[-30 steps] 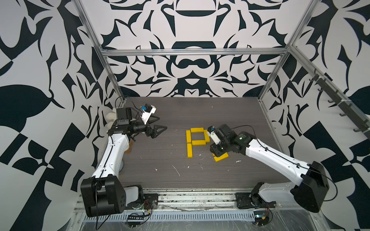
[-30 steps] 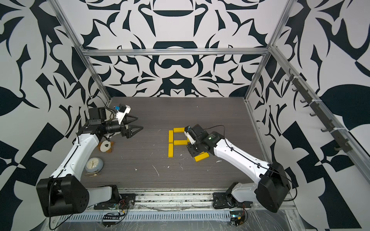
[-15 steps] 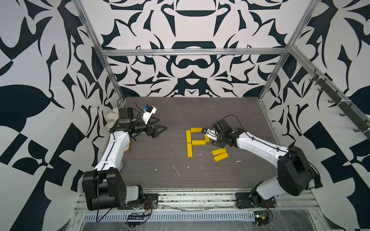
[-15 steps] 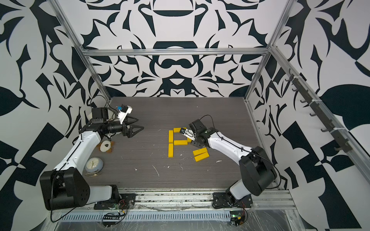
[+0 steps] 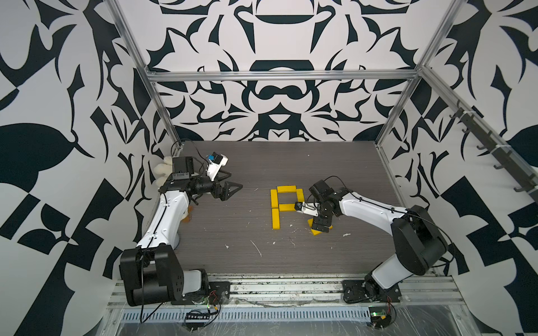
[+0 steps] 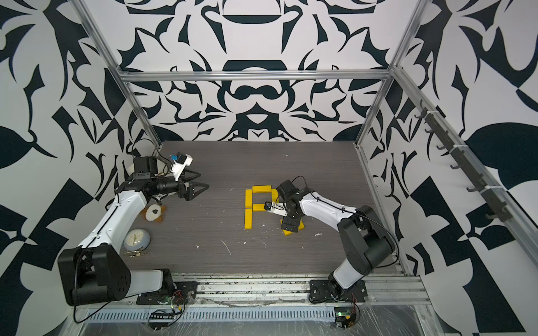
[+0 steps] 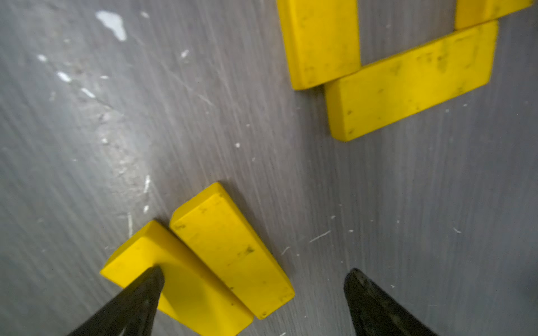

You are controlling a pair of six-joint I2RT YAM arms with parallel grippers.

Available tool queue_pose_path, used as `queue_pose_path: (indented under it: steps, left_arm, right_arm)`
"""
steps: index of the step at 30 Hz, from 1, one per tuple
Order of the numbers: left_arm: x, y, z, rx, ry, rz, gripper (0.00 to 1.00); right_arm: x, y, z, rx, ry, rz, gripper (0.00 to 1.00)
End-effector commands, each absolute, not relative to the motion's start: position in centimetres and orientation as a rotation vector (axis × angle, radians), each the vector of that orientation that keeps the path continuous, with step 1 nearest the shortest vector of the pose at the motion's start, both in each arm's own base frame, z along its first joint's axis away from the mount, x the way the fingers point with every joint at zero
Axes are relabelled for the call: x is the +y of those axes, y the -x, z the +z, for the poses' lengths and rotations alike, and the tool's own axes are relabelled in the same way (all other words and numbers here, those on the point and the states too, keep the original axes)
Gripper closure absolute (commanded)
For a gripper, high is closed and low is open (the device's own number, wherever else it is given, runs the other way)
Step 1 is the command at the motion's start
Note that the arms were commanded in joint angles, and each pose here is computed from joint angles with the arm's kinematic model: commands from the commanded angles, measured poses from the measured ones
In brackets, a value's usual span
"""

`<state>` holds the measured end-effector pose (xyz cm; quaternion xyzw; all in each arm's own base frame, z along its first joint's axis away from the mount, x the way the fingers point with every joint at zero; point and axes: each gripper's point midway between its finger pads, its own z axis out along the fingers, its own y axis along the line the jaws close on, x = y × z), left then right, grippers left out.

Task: Assemble the number 8 with building blocks
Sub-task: Move the building block to the center of the board.

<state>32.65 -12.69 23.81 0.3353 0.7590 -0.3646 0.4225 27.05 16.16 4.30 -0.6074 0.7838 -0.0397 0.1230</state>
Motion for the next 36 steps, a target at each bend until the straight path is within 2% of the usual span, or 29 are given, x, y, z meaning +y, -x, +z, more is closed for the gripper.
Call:
queue_pose_path:
  steps: [1,6,15,20,28,36]
  left_arm:
    - [-12.6,-32.5,24.3,1.901,-0.840,-0.913,0.01]
    - [-12.7,-32.7,24.1,1.899,-0.840,-0.935,0.00]
    - [-12.7,-32.5,24.2,1.903,-0.840,-0.928,0.01]
    - [-12.7,-32.5,24.2,1.902,-0.842,-0.921,0.01]
    - [-12.7,-32.8,23.8,1.914,-0.837,-0.936,0.00]
    - [-12.7,-33.1,23.6,1.922,-0.834,-0.943,0.01]
  right_arm:
    - [16.1,-25.4,4.9,2.288,1.769,-0.058,0.01]
    - [15.8,-27.3,4.3,2.228,1.781,-0.173,0.01]
    - [18.7,-29.2,7.7,2.117,1.692,0.001,0.01]
    - [17.5,-29.5,6.8,2.160,1.697,-0.009,0.01]
    - [14.8,-31.6,5.4,2.227,1.654,-0.192,0.01]
    - [13.9,-30.6,4.3,2.268,1.677,-0.209,0.01]
